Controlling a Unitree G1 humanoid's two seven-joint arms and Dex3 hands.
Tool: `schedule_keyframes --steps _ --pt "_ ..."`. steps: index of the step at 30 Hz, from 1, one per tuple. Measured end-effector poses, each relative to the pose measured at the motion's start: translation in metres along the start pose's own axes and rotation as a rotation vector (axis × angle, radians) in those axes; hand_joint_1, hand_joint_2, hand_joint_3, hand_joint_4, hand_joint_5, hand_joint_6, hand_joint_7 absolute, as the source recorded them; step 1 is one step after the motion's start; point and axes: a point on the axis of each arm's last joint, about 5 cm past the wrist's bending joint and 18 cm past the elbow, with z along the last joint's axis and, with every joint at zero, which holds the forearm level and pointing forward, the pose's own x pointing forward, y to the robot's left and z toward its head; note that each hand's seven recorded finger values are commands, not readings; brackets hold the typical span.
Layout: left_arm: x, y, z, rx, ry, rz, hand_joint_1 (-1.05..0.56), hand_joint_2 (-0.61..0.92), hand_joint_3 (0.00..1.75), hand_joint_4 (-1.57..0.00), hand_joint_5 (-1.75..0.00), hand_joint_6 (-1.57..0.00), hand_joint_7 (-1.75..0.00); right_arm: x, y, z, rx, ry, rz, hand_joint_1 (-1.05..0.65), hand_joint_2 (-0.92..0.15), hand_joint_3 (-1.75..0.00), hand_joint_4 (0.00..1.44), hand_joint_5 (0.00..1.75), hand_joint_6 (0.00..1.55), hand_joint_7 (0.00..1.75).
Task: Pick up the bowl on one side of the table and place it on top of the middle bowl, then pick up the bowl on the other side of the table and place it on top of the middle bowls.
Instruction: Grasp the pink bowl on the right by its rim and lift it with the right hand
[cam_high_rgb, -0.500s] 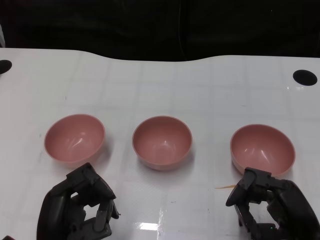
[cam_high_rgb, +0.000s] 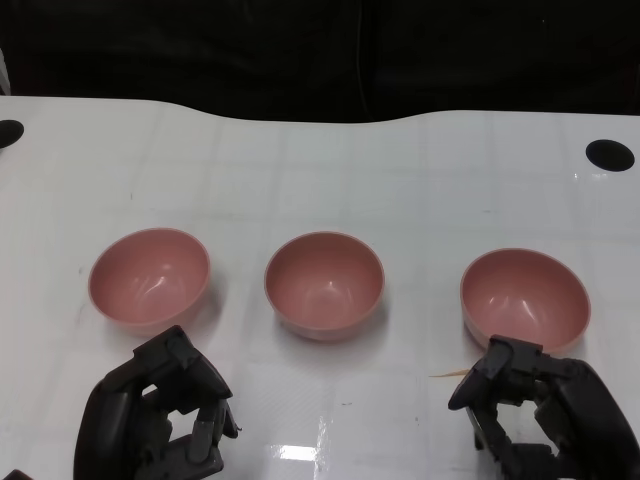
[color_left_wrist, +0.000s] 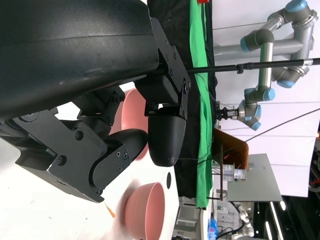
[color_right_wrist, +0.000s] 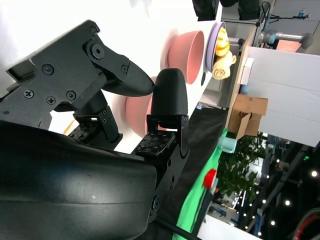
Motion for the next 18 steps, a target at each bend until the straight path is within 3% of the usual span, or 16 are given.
schedule_keyframes --steps 1,4,6,9,13,18 --pt "0.000 0.000 0.000 0.000 0.000 0.000 -0.09 0.46 1.25 -0.84 -1.73 -0.79 -1.51 0.001 0.000 0.000 -0.002 -0.002 0.000 -0.26 -0.80 -0.60 0.83 1.40 0.89 0.89" --pt "0.000 0.000 0.000 0.000 0.001 0.000 -0.09 0.47 1.24 -0.84 -1.73 -0.79 -1.51 0.002 -0.002 0.001 -0.058 0.010 0.000 -0.30 -0.91 -0.31 0.76 1.10 0.90 0.48" --pt "0.000 0.000 0.000 0.000 0.001 0.000 -0.09 0.48 1.24 -0.84 -1.72 -0.79 -1.50 0.003 -0.007 0.002 -0.102 0.022 -0.006 -0.32 -0.92 -0.23 0.69 1.04 0.86 0.34" --pt "0.000 0.000 0.000 0.001 0.001 -0.001 -0.08 0.48 1.23 -0.85 -1.72 -0.79 -1.51 0.005 -0.014 0.004 -0.151 0.021 -0.020 -0.34 -0.92 -0.17 0.61 0.97 0.79 0.23" --pt "0.000 0.000 0.000 0.005 0.002 -0.004 -0.08 0.48 1.23 -0.84 -1.73 -0.78 -1.51 0.008 -0.017 0.006 -0.220 0.022 -0.019 -0.40 -0.92 -0.09 0.48 0.76 0.69 0.11" --pt "0.000 0.000 0.000 0.006 0.001 -0.004 -0.08 0.47 1.24 -0.84 -1.73 -0.78 -1.52 0.010 -0.020 0.011 -0.360 0.014 -0.035 -0.51 -0.92 -0.05 0.34 0.66 0.56 0.02"
